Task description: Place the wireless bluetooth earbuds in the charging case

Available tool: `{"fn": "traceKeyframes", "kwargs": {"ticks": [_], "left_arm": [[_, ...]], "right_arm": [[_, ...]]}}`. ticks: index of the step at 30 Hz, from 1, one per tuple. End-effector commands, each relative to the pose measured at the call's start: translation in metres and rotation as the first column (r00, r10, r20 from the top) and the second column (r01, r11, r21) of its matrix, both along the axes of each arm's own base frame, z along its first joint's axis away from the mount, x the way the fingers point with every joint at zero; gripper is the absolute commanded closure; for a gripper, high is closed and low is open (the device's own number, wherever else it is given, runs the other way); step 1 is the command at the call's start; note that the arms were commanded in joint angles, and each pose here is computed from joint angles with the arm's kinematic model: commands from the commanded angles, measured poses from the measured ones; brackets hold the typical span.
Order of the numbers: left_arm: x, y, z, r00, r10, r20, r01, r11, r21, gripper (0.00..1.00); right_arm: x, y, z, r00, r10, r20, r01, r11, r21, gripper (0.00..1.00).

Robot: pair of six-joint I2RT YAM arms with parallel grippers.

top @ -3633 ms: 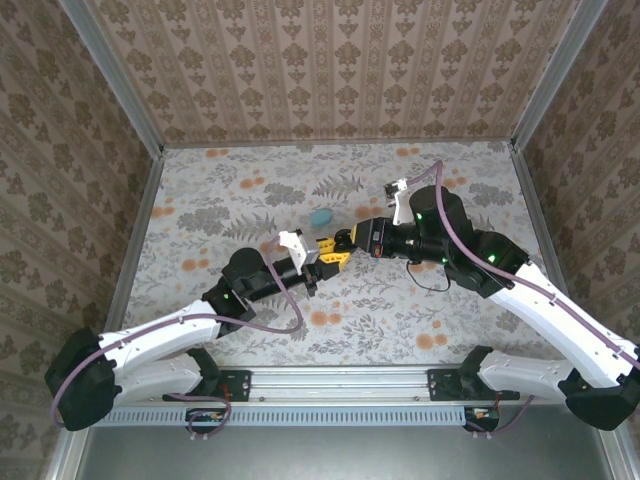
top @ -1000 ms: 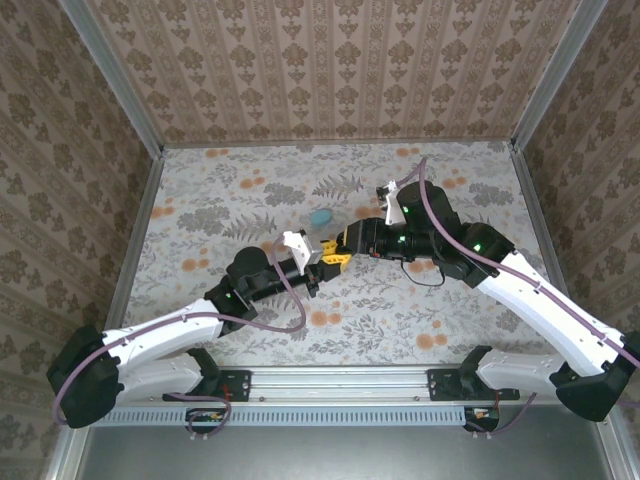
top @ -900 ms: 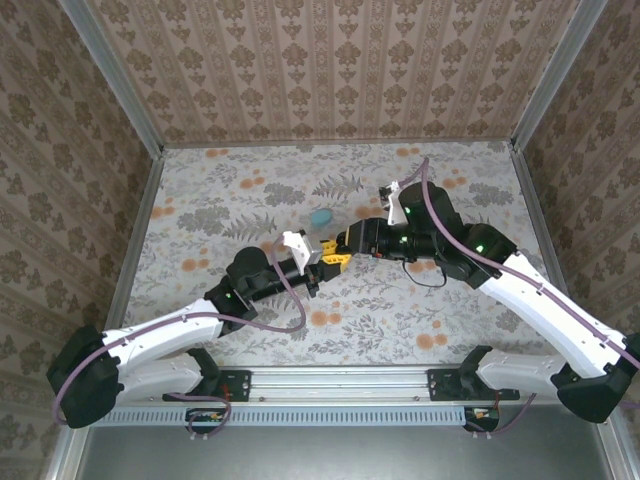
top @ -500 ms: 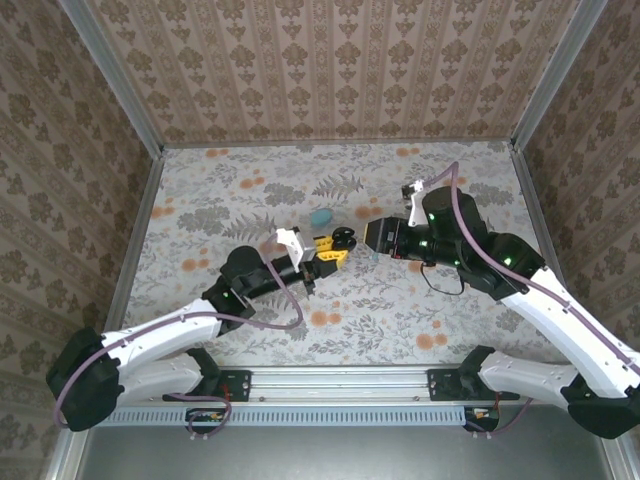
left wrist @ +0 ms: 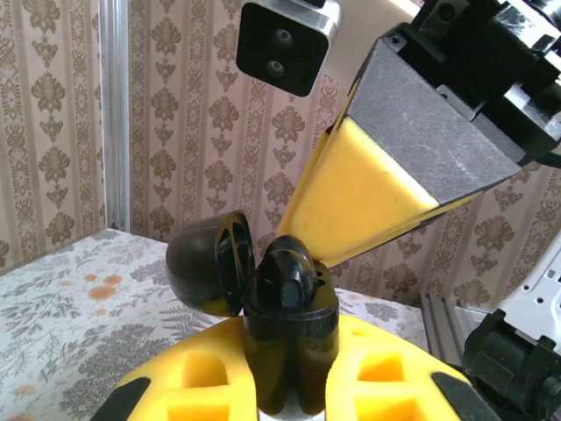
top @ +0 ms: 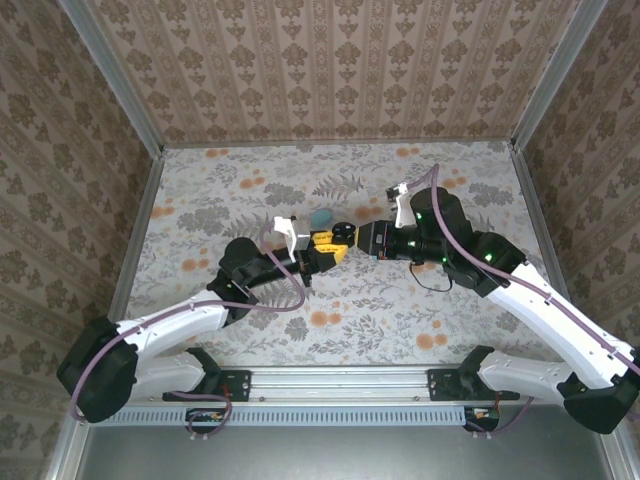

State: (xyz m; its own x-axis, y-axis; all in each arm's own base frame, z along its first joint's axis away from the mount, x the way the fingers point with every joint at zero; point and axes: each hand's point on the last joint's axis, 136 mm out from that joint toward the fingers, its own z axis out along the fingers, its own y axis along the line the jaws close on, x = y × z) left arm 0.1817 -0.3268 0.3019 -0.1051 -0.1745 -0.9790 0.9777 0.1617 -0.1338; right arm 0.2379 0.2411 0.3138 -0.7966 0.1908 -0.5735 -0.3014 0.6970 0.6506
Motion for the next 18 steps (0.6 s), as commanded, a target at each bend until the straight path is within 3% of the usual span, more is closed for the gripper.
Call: {"fn": "traceKeyframes", "kwargs": {"ticks": [1,9,14,18], "left_arm": [[-0.007,0.003,0.035,0.998,-0.037,0.059,0.042,0.995,-0.088,1.0],[-0.004,0.008,0.035,0.998,-0.046,0.043,0.049,0.995,-0.088,1.0],[-0.007,0.011,0.038,0.996,-0.079,0.036,0.081,0.993,-0.08,1.0],[-0.011,0.009,0.043,0.991,-0.128,0.047,0.131,0.99,-0.06,1.0]], "right_arm": [[-0.001,0.004,-0.002,1.0,0.027,0.003,-0.027,1.0,0.004,0.73],[0.007,-0.016,0.005,1.0,-0.024,0.009,0.024,0.999,0.023,0.67],[0.019,-0.026,0.019,0.999,-0.044,0.012,0.042,0.99,0.134,0.57],[0.023,-0.016,0.024,1.0,0.019,-0.017,-0.015,0.973,0.232,0.47]]}}
